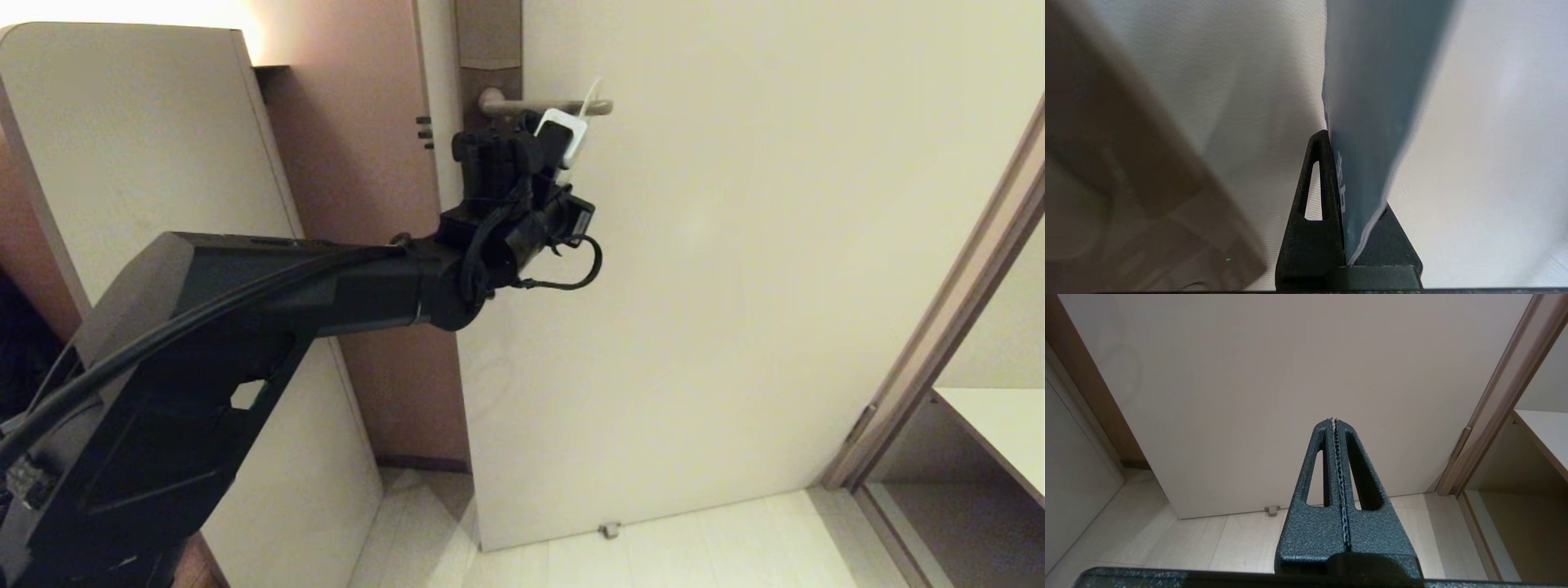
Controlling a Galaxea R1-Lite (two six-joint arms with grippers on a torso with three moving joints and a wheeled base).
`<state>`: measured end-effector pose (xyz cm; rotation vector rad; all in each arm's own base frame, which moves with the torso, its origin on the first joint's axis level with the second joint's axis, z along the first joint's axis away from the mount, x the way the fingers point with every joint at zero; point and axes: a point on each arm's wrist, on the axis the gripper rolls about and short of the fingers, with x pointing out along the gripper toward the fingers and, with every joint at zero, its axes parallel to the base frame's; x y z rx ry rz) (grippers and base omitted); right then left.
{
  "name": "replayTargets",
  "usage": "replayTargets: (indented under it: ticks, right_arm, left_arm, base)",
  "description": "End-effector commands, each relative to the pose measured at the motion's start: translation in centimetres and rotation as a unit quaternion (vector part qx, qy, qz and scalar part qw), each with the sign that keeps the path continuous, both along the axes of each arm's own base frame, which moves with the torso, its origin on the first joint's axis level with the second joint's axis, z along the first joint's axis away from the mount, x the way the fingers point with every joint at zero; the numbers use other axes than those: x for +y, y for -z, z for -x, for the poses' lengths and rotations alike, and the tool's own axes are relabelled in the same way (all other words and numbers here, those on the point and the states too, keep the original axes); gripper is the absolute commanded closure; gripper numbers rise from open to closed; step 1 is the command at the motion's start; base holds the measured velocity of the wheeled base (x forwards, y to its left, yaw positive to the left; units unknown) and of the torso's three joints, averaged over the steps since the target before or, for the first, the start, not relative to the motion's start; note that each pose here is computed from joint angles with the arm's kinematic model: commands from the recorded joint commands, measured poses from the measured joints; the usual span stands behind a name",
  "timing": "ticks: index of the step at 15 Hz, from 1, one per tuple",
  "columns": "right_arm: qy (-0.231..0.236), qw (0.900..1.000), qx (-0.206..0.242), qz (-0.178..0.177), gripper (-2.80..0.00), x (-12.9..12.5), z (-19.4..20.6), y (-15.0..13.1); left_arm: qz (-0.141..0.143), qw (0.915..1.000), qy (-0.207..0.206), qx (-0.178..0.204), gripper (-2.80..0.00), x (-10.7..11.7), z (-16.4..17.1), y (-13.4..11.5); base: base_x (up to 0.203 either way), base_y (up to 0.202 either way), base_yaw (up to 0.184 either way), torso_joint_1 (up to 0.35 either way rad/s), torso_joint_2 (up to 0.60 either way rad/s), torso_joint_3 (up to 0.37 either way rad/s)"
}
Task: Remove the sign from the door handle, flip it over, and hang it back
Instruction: Take down the sign
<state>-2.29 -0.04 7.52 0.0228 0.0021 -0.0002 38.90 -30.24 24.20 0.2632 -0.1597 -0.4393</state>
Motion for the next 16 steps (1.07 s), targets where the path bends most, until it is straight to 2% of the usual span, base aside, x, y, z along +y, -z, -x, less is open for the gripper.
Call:
replayTargets:
  ticks: [1,2,4,10,12,16]
  right_arm:
    - [0.0,1.0,0.0,0.0,0.0,0.0,0.0,0.0]
    - [0.0,1.0,0.0,0.0,0.0,0.0,0.0,0.0]
    - [-0.001,1.0,0.0,0.0,0.0,0.0,0.0,0.0]
    - [0.0,1.0,0.0,0.0,0.0,0.0,0.0,0.0]
    - [0.0,1.0,0.0,0.0,0.0,0.0,0.0,0.0]
    - [0.0,1.0,0.0,0.0,0.0,0.0,0.0,0.0]
  left_arm:
    - [0.005,0.9998,-0.021,-0.005,0.0,-0.3,0.1,0.1]
    - [0.005,0.9992,-0.039,-0.006,0.0,-0.5,0.1,0.3]
    - [0.004,0.9986,-0.051,-0.008,0.0,-1.0,0.0,1.1]
    - [-0.003,0.9989,-0.047,-0.006,0.0,-1.9,-0.3,2.6]
    - [-0.011,0.9988,-0.048,-0.006,0.0,-1.6,-0.7,2.9]
    - [-0.01,0.9987,-0.048,-0.013,0.0,-1.0,-1.1,2.5]
  base:
    - [0.0,0.0,0.0,0.0,0.0,0.0]
    - [0.0,0.0,0.0,0.0,0.0,0.0]
    - [0.0,0.0,0.0,0.0,0.0,0.0]
    - [0.0,0.0,0.0,0.0,0.0,0.0]
    - [0.0,0.0,0.0,0.0,0.0,0.0]
    - [0.0,0.0,0.0,0.0,0.0,0.0]
